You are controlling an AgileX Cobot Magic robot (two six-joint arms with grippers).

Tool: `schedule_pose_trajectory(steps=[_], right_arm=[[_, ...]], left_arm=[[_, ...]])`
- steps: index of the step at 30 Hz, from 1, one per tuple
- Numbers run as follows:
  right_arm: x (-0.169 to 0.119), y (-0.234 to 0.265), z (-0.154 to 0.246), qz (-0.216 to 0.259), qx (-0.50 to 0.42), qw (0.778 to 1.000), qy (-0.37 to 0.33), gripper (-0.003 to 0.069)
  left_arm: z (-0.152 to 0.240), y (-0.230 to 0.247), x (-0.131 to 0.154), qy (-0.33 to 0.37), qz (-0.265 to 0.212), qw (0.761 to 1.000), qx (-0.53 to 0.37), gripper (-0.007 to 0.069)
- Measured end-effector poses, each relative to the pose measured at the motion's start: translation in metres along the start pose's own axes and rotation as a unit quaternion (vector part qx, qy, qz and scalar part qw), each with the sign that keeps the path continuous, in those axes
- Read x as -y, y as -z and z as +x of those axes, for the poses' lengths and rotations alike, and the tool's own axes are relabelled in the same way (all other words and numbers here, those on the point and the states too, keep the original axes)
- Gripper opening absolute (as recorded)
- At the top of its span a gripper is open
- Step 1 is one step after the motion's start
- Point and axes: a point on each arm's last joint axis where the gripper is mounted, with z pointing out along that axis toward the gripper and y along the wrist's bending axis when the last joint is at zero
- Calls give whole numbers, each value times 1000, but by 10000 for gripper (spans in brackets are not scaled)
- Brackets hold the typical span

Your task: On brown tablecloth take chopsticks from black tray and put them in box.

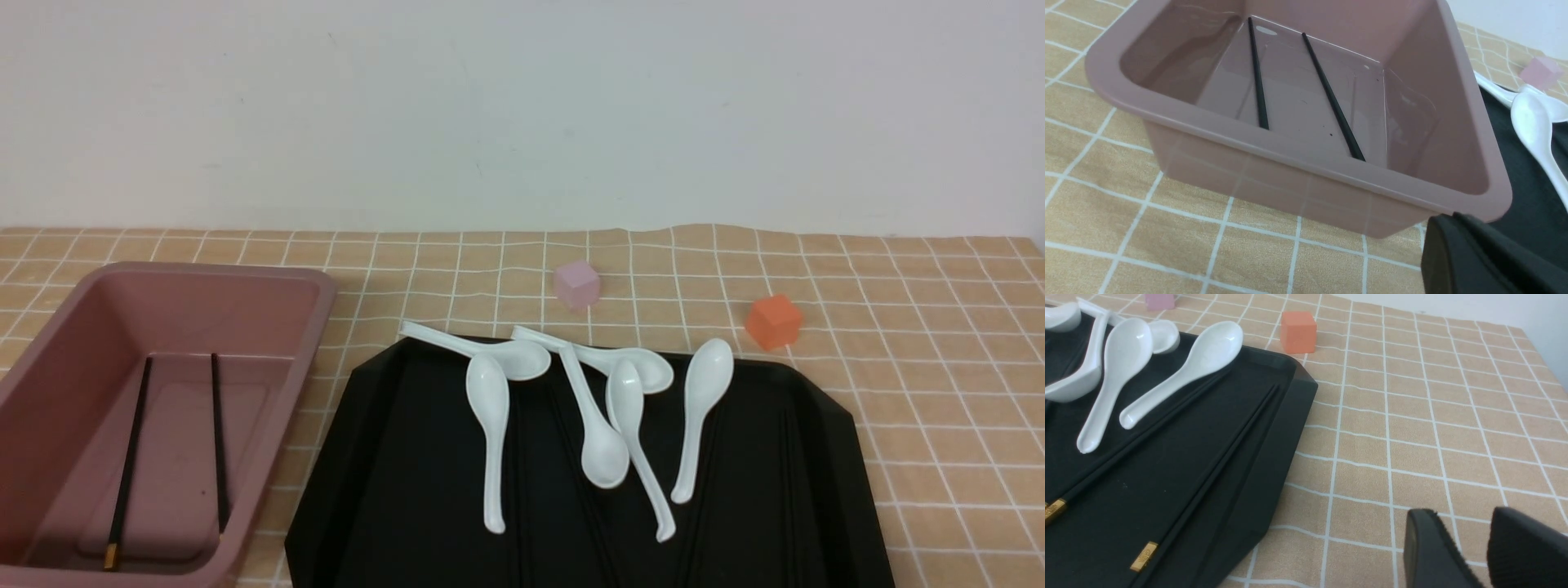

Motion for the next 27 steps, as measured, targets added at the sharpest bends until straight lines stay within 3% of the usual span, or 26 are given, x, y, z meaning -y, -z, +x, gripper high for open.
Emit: schedule_pose_trajectory(steps=[27], right_arm=[[0, 0, 0, 0, 0, 1000, 0, 240]], left_arm=[[0, 0, 0, 0, 0, 1000, 0, 22]])
